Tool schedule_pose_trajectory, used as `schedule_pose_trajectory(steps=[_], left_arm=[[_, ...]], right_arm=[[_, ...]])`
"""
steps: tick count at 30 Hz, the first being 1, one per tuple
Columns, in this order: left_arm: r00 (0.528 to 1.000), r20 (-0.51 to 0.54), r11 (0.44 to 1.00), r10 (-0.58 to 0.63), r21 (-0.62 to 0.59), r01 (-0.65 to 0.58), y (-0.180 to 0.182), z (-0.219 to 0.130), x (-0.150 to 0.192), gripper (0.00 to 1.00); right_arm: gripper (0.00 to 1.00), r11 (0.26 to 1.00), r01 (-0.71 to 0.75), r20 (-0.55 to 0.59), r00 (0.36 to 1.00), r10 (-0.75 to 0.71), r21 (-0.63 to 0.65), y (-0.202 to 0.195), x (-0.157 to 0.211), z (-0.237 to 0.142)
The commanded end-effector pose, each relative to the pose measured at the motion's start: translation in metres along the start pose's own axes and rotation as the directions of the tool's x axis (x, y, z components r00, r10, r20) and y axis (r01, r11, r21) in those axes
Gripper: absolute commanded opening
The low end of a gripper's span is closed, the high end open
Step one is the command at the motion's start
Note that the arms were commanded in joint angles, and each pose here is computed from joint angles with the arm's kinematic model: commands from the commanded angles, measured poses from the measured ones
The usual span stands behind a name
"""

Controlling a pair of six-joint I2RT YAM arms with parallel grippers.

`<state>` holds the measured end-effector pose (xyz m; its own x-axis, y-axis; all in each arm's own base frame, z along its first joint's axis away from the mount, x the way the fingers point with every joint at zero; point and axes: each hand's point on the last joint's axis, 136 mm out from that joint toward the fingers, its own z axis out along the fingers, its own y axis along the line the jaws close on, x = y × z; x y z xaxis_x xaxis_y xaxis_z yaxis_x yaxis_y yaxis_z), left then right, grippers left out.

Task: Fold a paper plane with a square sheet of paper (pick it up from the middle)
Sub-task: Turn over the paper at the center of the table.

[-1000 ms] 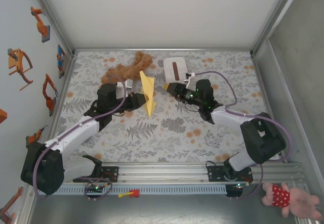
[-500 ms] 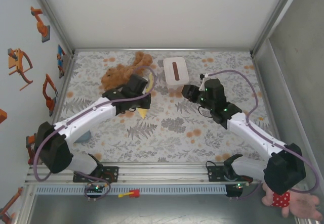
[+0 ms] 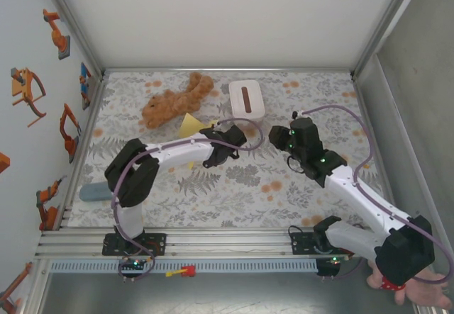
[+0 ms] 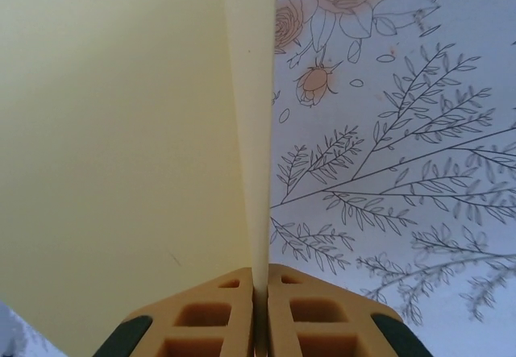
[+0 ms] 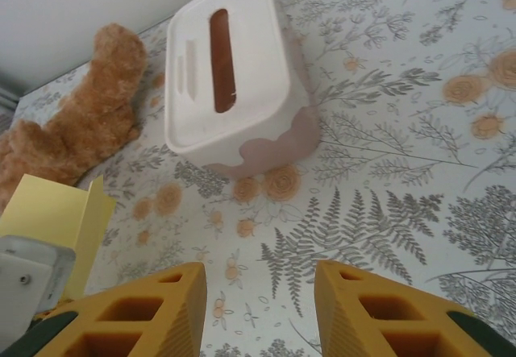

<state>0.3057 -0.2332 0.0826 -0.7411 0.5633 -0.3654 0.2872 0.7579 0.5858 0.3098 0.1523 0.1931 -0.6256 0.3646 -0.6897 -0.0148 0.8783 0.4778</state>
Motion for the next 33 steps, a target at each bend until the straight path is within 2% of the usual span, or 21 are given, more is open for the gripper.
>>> schedule_pose_trajectory(steps=[1, 7, 12, 21, 29, 33], left_arm=[[0.999, 0.023, 0.993, 0.033, -0.114, -0.030, 0.007, 0.001, -0.008, 0.10], [0.998, 0.003, 0.990, 0.067, -0.122, -0.066, -0.023, 0.018, -0.006, 0.10], [0.998, -0.008, 0.994, 0.060, -0.089, -0.061, -0.044, 0.026, 0.001, 0.14], [0.999, -0.036, 1.000, 0.018, 0.025, -0.017, -0.076, 0.027, 0.006, 0.21], [0.997, -0.029, 0.981, -0.076, 0.175, 0.080, -0.084, -0.006, -0.005, 0.31], [0.987, -0.052, 0.933, -0.154, 0.322, 0.163, -0.095, -0.034, -0.009, 0.37]], right_arm=[[0.39, 0.997, -0.014, 0.019, 1.000, 0.012, 0.073, -0.019, 0.002, -0.004], [0.39, 0.996, -0.009, 0.000, 1.000, 0.009, 0.089, -0.023, 0.004, 0.000], [0.39, 0.996, -0.011, -0.009, 1.000, 0.012, 0.093, -0.023, 0.004, 0.002], [0.39, 0.994, -0.023, -0.013, 1.000, 0.024, 0.109, -0.027, 0.007, 0.004], [0.39, 0.992, -0.033, -0.007, 0.999, 0.034, 0.120, -0.028, 0.004, 0.003], [0.39, 0.990, -0.041, -0.012, 0.999, 0.043, 0.134, -0.030, 0.005, 0.005]])
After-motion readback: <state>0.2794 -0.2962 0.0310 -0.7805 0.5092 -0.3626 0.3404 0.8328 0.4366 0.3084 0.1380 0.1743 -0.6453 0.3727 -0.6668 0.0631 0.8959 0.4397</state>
